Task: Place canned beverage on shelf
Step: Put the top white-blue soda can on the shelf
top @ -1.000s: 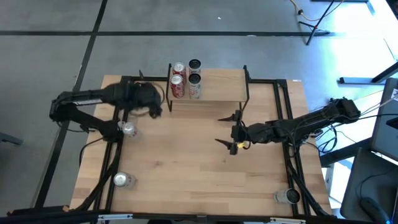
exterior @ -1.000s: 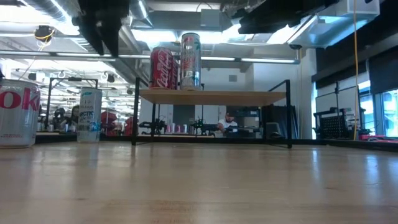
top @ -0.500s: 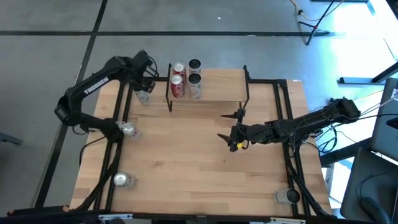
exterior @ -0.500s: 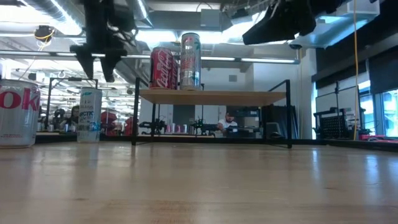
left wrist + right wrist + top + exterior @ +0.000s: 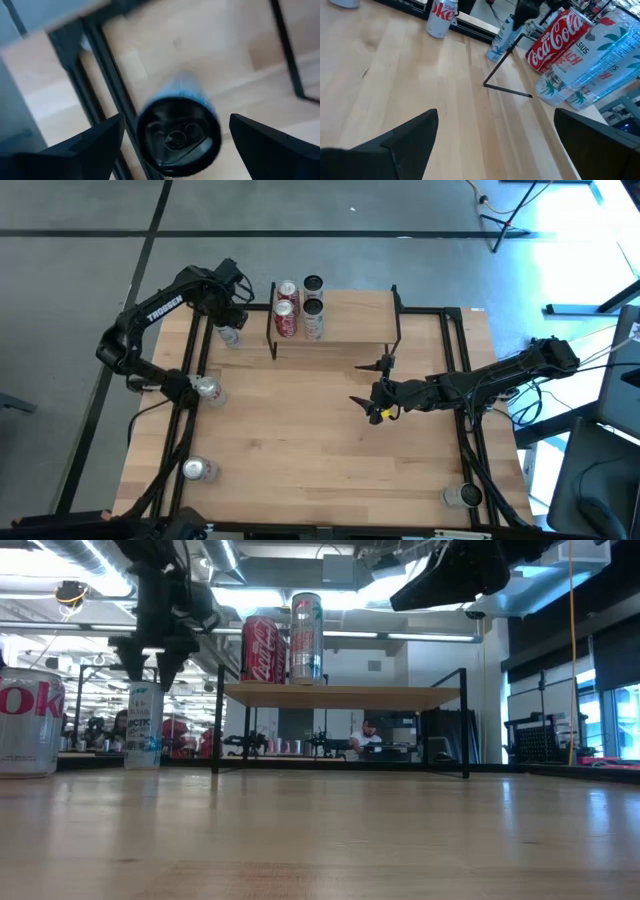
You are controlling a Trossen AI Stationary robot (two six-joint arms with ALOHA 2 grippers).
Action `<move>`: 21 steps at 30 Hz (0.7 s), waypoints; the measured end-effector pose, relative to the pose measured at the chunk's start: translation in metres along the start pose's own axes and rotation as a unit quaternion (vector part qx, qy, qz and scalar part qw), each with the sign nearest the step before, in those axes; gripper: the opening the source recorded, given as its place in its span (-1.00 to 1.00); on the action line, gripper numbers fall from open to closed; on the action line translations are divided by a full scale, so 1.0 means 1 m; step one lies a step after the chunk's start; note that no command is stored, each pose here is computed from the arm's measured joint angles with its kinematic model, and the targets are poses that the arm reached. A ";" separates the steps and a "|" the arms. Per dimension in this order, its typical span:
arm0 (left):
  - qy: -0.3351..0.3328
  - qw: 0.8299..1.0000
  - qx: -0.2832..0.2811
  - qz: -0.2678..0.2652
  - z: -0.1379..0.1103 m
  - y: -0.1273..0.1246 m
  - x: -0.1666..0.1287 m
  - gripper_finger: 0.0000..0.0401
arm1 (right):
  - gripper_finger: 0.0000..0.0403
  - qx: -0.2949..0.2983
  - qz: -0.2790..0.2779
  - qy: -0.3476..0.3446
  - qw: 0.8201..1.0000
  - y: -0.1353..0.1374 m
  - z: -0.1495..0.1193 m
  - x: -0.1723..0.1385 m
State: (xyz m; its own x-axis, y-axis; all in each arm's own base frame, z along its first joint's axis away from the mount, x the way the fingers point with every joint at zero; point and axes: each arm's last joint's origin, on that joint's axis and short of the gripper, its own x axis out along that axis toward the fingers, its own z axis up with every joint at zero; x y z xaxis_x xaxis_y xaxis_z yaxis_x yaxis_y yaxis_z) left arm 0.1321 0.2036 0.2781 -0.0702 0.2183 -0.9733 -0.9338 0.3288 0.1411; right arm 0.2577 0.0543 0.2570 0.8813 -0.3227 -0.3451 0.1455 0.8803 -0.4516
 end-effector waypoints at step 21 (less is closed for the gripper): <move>0.002 0.998 0.060 -0.017 -0.011 -0.013 0.031 0.13 | 0.91 -0.006 0.008 -0.006 1.000 0.000 0.001 0.000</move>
State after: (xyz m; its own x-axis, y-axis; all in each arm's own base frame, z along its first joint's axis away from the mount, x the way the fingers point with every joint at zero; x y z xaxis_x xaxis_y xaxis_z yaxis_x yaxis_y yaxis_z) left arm 0.1380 0.1958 0.2436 -0.0407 0.2012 -0.9787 -0.8870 0.4436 0.1281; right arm 0.2582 0.0549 0.2577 0.8892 -0.3042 -0.3419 0.1262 0.8811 -0.4557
